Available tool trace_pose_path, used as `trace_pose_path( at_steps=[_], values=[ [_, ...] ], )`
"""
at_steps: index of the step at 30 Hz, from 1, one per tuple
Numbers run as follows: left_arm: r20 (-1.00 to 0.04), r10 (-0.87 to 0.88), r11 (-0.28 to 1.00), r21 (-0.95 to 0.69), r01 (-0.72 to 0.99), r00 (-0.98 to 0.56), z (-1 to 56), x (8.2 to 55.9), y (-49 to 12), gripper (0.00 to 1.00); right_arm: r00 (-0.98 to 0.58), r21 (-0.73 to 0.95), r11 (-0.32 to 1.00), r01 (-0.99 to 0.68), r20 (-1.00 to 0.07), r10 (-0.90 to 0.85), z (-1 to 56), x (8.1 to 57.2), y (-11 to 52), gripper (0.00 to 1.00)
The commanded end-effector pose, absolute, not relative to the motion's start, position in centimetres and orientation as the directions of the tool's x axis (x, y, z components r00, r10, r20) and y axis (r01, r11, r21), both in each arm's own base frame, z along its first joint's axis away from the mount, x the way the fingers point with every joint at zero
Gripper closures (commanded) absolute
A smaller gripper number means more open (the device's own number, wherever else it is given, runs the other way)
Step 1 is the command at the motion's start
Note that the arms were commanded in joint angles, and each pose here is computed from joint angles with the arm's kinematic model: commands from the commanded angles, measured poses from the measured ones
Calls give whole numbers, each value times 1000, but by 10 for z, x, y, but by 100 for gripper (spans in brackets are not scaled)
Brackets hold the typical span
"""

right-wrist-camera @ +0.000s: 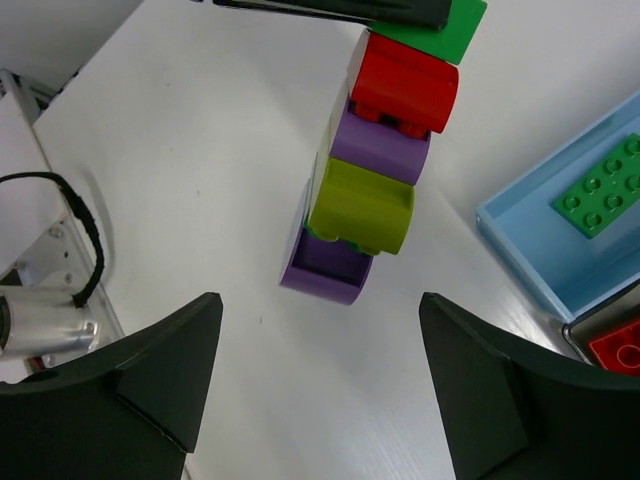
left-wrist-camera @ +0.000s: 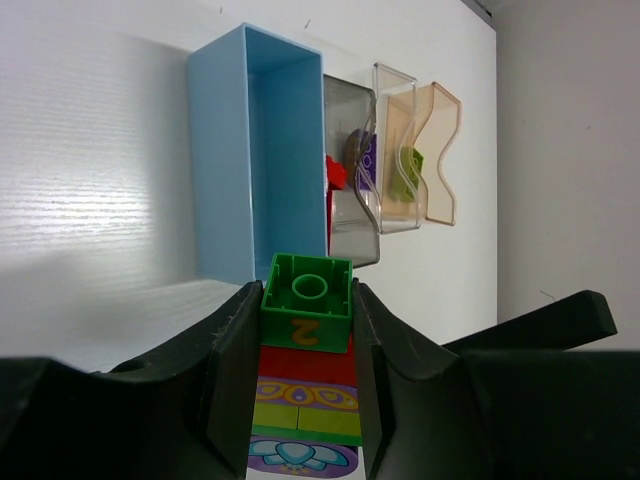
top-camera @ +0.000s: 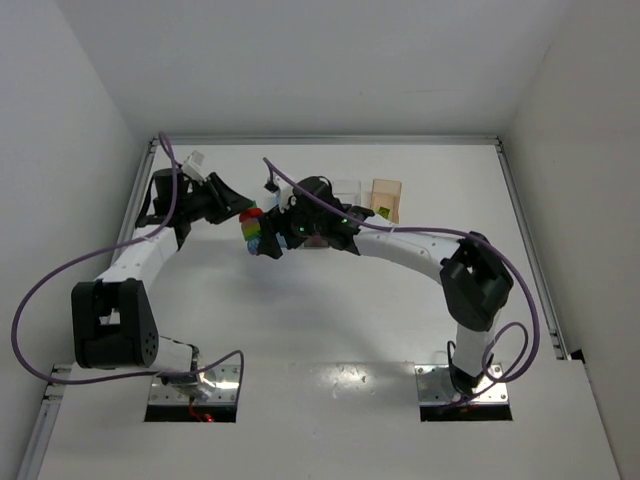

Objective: Sort the legos into containers by color

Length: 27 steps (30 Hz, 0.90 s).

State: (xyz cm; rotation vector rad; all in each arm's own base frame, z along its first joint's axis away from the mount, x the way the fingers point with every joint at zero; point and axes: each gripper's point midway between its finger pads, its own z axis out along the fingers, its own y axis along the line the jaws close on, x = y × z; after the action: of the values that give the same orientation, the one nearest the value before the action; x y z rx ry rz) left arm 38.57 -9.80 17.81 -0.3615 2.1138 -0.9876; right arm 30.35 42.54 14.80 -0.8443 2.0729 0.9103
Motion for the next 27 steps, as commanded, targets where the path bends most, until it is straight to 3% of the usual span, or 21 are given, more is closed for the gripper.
trace_pose_path(
  at_steps=[1,17,21,22,24,27],
  values=[
    [-552,-554,639,-762,106,-623,205,388,-94,97,-498,296,573,-764,-835,-233,162,319,436,19],
    [-506,-604,581,-808,94,-616,203,381,-92,100,-548,351,595,-723,-816,-183,152,330,463,19],
    [-497,-610,575,-813,86,-618,199,377,-92,100,-545,360,571,-738,-817,-188,153,325,471,33],
    [-492,-617,567,-819,87,-614,203,376,-91,100,-549,360,574,-736,-813,-194,148,325,471,43],
    [-492,-627,563,-822,85,-604,205,378,-87,100,-554,360,576,-734,-808,-200,142,325,471,51],
    [-476,-639,548,-833,76,-604,201,377,-86,100,-558,360,573,-736,-802,-213,139,321,475,51]
  ],
)
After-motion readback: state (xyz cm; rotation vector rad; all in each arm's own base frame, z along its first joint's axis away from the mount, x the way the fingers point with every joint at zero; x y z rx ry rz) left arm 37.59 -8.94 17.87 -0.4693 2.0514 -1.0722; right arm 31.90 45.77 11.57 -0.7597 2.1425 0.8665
